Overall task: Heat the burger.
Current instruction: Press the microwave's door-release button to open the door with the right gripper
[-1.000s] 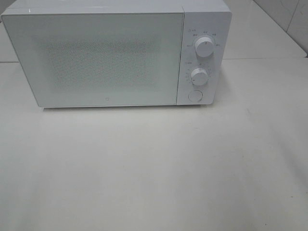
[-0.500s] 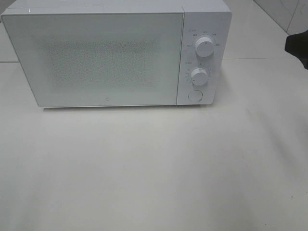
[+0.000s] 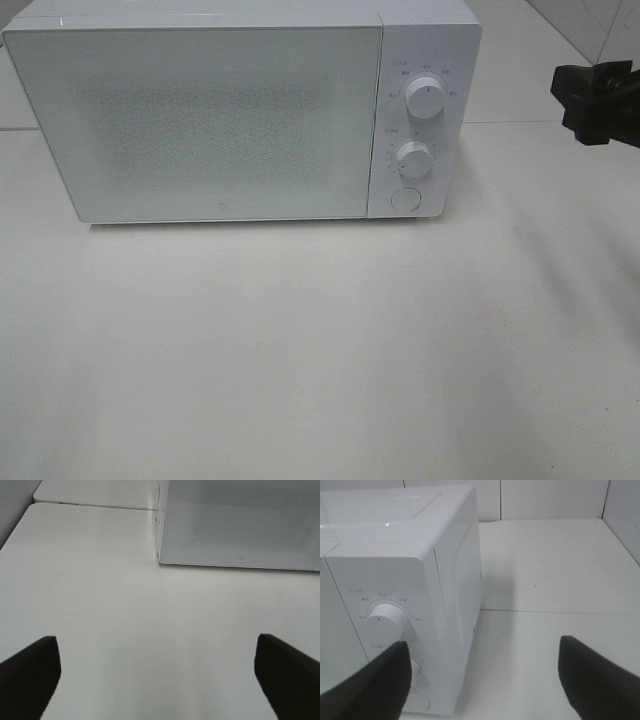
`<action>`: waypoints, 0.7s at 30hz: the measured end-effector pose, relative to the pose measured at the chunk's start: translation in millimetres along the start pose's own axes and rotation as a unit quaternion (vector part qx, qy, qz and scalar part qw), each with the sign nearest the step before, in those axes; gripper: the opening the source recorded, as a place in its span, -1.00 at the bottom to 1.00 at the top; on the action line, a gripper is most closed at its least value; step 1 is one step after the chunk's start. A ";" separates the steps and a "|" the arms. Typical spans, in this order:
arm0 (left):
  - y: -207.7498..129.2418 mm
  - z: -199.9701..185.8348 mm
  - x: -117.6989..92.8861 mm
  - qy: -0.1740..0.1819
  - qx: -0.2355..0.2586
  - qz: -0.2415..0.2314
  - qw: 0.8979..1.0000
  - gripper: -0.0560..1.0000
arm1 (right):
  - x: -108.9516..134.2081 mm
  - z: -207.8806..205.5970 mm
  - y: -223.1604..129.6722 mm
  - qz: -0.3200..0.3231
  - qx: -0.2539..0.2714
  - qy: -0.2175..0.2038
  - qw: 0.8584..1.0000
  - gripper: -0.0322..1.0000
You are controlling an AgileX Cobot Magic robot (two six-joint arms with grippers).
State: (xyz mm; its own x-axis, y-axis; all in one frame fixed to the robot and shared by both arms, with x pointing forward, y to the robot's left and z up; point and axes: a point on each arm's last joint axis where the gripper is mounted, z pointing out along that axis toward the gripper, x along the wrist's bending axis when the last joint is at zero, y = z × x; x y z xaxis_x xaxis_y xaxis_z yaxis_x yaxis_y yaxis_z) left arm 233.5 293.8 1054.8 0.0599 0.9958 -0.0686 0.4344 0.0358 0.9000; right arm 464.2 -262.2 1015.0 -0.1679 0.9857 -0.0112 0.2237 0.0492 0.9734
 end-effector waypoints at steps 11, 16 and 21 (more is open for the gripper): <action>0.0 0.0 0.0 0.000 0.000 0.000 1.000 0.95 | -12.9 -5.5 -28.6 0.006 -0.025 -0.073 0.997 0.54; 0.0 0.0 0.0 0.000 0.000 0.000 1.000 0.95 | -6.3 -7.3 -28.0 0.015 -0.040 -0.082 0.996 0.54; 0.0 0.0 0.0 0.000 0.000 0.000 1.000 0.95 | 9.0 -4.1 -33.8 -0.003 -0.046 -0.084 0.995 0.54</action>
State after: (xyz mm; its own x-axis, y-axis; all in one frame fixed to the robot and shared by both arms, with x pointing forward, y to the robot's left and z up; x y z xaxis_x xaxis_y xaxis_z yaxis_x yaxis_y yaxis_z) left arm 233.5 293.8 1054.8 0.0599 0.9958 -0.0686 0.4344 0.0358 0.9000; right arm 451.1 -255.7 982.9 -0.0040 0.9988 -0.0486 0.1339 0.0486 0.9898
